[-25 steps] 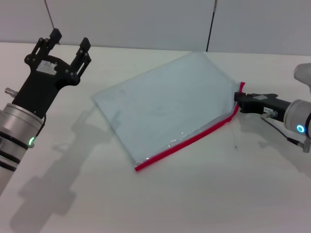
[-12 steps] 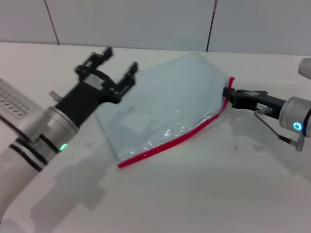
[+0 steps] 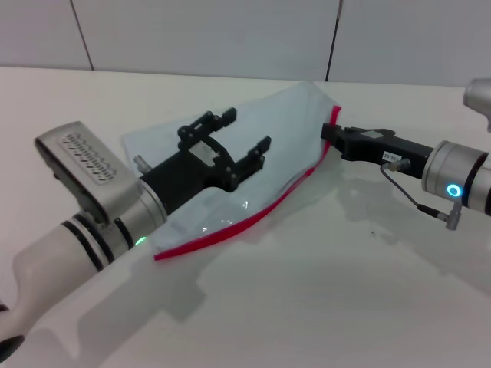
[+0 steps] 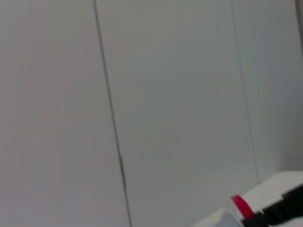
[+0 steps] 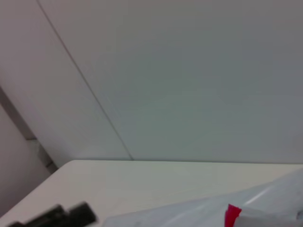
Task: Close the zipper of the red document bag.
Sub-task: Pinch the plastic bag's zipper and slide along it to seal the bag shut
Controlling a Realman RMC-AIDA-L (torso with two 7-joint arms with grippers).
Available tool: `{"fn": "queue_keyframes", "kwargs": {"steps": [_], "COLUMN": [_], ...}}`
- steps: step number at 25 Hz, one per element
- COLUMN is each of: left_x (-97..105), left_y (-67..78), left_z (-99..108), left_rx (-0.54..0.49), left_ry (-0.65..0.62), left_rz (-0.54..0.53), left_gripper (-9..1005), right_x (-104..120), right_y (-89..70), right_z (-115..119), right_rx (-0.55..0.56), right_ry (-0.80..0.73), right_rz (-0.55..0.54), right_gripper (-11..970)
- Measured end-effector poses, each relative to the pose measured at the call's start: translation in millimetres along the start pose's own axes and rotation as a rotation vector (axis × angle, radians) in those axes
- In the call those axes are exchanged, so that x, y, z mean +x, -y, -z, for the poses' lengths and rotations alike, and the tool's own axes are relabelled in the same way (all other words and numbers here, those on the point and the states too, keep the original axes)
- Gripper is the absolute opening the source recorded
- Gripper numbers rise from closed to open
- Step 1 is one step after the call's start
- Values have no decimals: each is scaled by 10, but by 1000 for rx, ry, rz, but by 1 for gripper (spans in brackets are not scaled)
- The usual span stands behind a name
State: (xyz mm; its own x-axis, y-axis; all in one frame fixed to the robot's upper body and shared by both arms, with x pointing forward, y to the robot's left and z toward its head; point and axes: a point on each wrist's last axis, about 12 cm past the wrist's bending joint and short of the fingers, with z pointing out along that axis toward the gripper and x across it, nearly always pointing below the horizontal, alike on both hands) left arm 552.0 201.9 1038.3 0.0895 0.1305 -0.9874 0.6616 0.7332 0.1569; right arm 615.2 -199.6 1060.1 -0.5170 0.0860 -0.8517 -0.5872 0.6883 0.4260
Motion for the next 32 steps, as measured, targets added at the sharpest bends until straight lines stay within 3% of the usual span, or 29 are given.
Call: {"fn": "queue_keyframes", "kwargs": {"steps": [8,18,23,32], "left_x": [32,95,83,69], "left_y": [149,365,394,406], "left_z": [-185,-325,-350,-354], "left_rx": [69,92,34,39], "left_ry": [-86,-183,-194,-182], "left_rz": [-110,-369,-465,-557], "left_gripper": [667,664,663,661], "right_x": [-24,-24,-25,-30], "right_y": [-86,-79,-77,-78], "right_z": [-76,-77,-77,-80], "right_rx": [-36,-30,-29,-29], "right_ry": [-9,-12,-12,-12], "right_rz": [8,8,9,10], "right_gripper": [13,13,13,13]}}
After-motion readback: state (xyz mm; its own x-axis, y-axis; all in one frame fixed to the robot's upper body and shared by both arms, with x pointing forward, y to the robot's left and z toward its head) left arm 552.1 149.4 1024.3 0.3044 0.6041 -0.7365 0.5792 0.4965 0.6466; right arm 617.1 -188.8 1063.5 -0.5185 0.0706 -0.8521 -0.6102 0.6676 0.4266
